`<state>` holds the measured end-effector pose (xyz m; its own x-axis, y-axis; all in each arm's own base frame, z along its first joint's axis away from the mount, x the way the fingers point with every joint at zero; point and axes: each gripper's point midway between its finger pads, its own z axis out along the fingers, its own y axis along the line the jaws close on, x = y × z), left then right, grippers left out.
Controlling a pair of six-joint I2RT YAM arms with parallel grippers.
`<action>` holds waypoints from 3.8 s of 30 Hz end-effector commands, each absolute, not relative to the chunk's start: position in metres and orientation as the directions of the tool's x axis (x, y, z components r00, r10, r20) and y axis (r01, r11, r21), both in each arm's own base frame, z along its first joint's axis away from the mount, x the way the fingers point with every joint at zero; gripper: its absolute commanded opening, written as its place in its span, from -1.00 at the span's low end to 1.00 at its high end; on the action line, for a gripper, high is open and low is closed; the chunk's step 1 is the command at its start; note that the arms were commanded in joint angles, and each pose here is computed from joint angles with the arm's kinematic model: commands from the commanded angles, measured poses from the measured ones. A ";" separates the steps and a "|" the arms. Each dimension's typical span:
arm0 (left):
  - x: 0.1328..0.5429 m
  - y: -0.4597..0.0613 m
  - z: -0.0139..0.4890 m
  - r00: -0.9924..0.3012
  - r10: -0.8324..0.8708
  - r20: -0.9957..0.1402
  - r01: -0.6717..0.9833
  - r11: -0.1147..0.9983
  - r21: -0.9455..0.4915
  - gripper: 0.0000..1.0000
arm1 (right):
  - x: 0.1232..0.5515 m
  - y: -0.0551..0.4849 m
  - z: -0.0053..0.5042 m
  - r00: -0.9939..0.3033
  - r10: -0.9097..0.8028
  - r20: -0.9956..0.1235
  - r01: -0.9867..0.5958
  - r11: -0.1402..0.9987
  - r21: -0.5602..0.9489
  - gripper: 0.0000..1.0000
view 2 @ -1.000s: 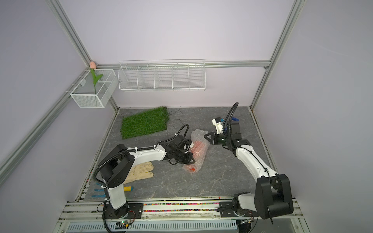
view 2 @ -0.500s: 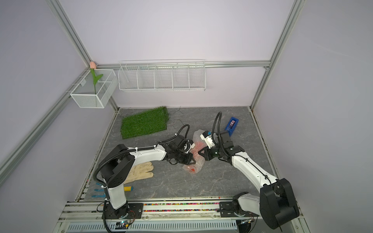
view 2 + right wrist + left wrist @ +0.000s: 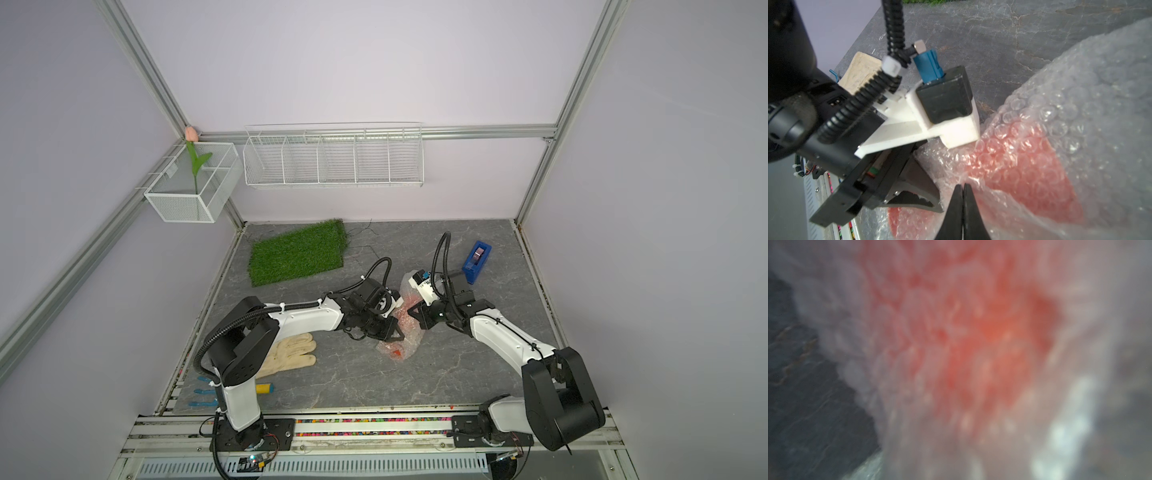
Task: Wrap wine glasses in bubble wrap
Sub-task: Stick the tape on the bubble wrap.
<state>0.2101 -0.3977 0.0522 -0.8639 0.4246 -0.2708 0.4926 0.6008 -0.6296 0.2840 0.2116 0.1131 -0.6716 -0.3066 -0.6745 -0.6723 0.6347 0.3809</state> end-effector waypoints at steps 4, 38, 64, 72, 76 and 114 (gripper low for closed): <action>0.195 -0.388 0.033 -0.857 0.474 -0.204 0.485 0.608 -0.629 -1.00 | 0.299 0.219 0.108 -0.645 -0.335 -0.687 -0.698 0.623 0.352 -0.86; 0.189 -0.386 0.037 -0.860 0.477 -0.183 0.466 0.584 -0.665 -1.00 | 0.303 0.215 0.156 -0.495 -0.349 -0.796 -0.774 0.593 0.222 0.07; 0.190 -0.386 0.033 -0.866 0.467 -0.176 0.456 0.595 -0.662 -1.00 | 0.266 0.204 0.104 -0.809 -0.091 -0.581 -0.467 0.701 0.540 -0.34; 0.189 -0.384 0.033 -0.868 0.465 -0.176 0.455 0.599 -0.659 -1.00 | 0.269 0.210 0.124 -0.804 -0.081 -0.588 -0.487 0.657 0.575 -0.34; 0.189 -0.383 0.032 -0.868 0.465 -0.174 0.453 0.601 -0.658 -1.00 | 0.269 0.216 0.158 -0.780 -0.060 -0.623 -0.519 0.618 0.591 -0.30; 0.214 -0.387 0.068 -0.863 0.433 -0.260 0.496 0.628 -0.600 0.14 | 0.309 0.202 0.185 -0.795 0.041 -0.605 -0.393 0.725 0.566 -0.21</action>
<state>0.1994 -0.3867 0.0443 -0.8728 0.4468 -0.1963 0.4580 0.6107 -0.6460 0.3087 0.2138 0.1550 -0.8312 0.0251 -0.5555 -0.3724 0.7166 0.5897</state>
